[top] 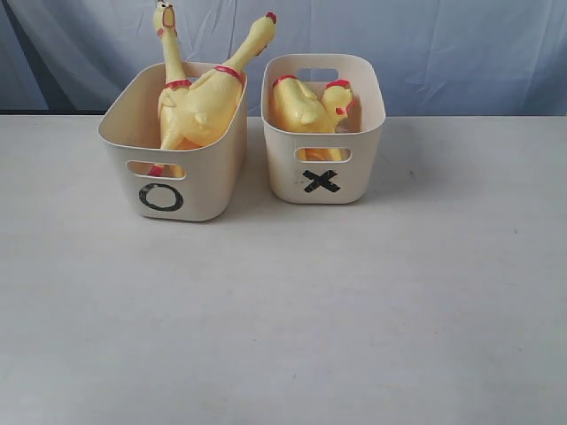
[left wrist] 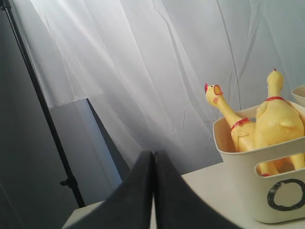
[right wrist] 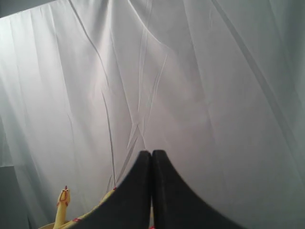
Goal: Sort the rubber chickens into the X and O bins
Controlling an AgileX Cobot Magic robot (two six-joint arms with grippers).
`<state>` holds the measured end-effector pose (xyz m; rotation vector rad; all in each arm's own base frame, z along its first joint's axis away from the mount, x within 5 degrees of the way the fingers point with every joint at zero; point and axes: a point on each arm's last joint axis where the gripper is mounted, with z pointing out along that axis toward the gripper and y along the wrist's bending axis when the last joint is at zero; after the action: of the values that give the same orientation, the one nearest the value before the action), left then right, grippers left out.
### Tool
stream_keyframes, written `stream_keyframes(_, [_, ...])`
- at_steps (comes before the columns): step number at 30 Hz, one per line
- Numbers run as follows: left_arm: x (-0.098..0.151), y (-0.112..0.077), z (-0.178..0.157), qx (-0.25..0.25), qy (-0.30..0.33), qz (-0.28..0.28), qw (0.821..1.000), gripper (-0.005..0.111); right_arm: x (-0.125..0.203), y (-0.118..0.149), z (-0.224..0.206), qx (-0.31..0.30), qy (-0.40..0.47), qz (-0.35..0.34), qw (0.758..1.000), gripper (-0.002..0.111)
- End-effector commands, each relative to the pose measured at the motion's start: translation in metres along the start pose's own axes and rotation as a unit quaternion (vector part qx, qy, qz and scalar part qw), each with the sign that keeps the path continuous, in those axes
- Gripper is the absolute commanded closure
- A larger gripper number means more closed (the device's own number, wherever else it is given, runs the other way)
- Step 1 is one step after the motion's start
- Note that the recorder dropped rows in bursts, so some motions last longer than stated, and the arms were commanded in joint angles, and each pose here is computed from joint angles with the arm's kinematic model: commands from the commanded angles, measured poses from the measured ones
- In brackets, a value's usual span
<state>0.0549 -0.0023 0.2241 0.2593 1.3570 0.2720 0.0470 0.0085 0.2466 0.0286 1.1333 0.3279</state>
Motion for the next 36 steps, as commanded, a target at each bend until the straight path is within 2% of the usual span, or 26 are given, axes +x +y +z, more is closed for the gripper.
stream_keyframes(1, [0.003, -0.001, 0.0, 0.004, 0.01, -0.001, 1.0, 0.107, 0.003, -0.002, -0.001, 0.013, 0.002, -0.012, 1.0, 0.109])
stream_keyframes(10, [0.013, -0.002, -0.001, 0.01, 0.066, -0.001, 0.998, 0.107, 0.003, -0.002, -0.001, 0.014, 0.002, -0.013, 1.0, 0.109])
stream_keyframes(14, [0.016, -0.002, -0.002, 0.012, 0.084, -0.001, 0.996, 0.107, 0.004, 0.001, -0.001, -0.001, 0.011, -0.059, 0.998, 0.109])
stream_keyframes(25, [0.021, -0.003, -0.003, 0.015, 0.109, -0.001, 0.994, 0.107, 0.034, -0.012, -0.008, 0.06, 0.184, -0.068, 0.979, 0.109])
stream_keyframes(31, [0.032, -0.004, -0.006, 0.022, 0.172, -0.002, 0.985, 0.107, 0.038, -0.014, -0.009, 0.068, 0.204, -0.068, 0.974, 0.109])
stream_keyframes(36, [0.032, -0.004, -0.006, 0.023, 0.172, -0.003, 0.985, 0.107, 0.041, -0.015, -0.011, 0.076, 0.225, -0.067, 0.969, 0.109])
